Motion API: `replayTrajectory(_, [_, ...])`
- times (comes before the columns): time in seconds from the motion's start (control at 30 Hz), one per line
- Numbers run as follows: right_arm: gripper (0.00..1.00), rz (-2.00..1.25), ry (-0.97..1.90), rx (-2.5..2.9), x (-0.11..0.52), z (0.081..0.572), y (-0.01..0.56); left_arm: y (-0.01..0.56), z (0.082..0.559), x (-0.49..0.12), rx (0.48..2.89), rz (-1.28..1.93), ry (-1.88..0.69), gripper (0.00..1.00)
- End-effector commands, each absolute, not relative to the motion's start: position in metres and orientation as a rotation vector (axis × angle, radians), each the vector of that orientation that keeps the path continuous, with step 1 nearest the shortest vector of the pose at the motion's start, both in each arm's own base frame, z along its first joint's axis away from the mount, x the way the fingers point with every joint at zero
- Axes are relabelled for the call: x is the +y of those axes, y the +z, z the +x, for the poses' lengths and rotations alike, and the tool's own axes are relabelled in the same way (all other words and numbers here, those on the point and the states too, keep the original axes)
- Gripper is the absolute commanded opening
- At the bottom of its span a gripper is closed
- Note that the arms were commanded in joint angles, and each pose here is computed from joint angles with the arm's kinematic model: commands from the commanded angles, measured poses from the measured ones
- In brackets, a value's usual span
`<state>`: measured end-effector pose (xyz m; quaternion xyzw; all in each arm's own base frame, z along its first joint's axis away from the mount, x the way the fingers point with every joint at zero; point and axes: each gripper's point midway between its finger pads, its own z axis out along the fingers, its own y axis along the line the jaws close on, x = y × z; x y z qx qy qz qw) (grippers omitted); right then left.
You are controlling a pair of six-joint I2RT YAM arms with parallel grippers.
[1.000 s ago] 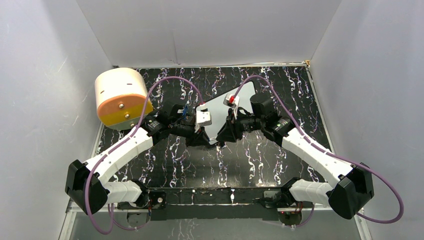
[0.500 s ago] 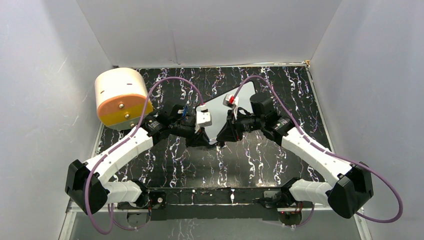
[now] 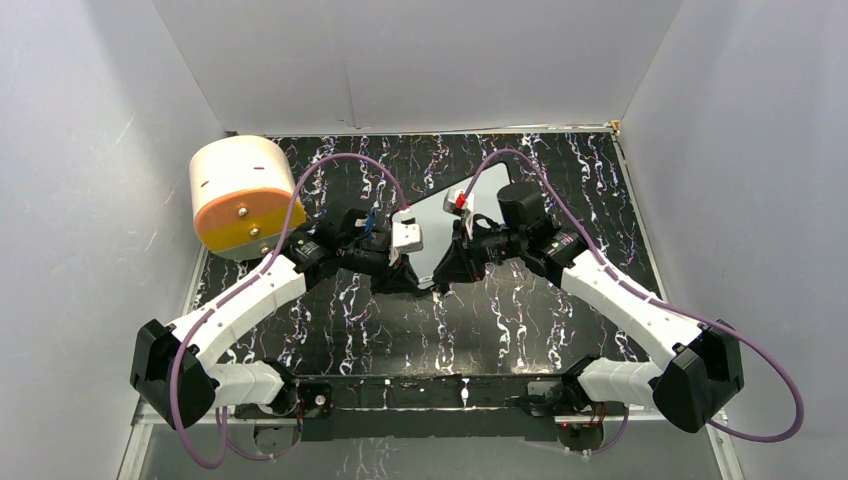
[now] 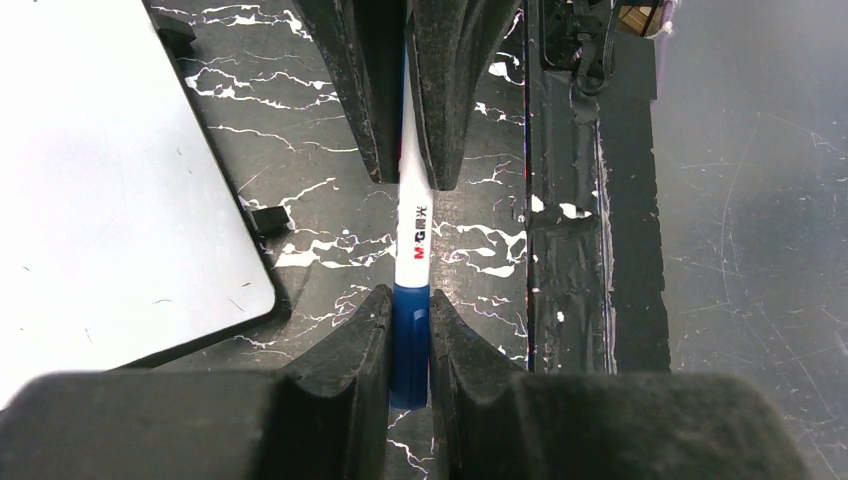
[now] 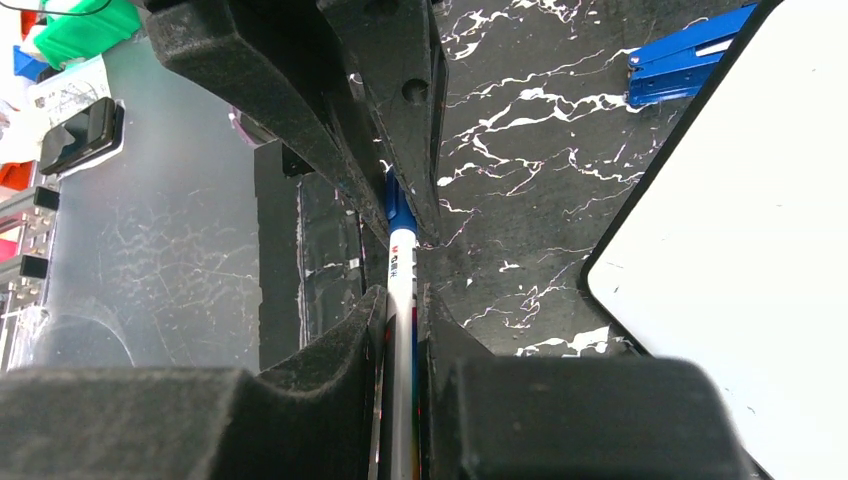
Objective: Write a sentence on the whiteboard
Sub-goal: Open the whiteboard marker at the center of the board.
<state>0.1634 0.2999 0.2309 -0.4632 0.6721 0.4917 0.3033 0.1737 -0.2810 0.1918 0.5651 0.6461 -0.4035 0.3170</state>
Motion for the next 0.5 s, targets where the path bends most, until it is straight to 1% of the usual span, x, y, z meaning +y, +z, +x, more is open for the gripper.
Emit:
replayTrajectory(0.0, [0.16, -1.3, 1.32, 1.739, 0.2985, 0.1554, 0.2397, 0.2072, 0.1788, -0.2798, 1.653, 1.458, -1.054, 0.0])
replayTrajectory(0.13, [0.13, -1.322, 1.311, 1.76, 0.2956, 0.1538, 0.2335, 0.2106, 0.1811, -0.2787, 1.646, 1.443, -1.059, 0.0])
replayTrajectory(0.3, [0.0, -1.335, 1.293, 1.769, 0.2942, 0.1546, 0.2297, 0.2107, 0.1813, -0.2776, 1.648, 1.436, -1.069, 0.0])
replayTrajectory(0.47, [0.0, -1.323, 1.263, 1.747, 0.2926, 0.1566, 0.2357, 0.2102, 0.182, -0.2764, 1.65, 1.433, -1.06, 0.0])
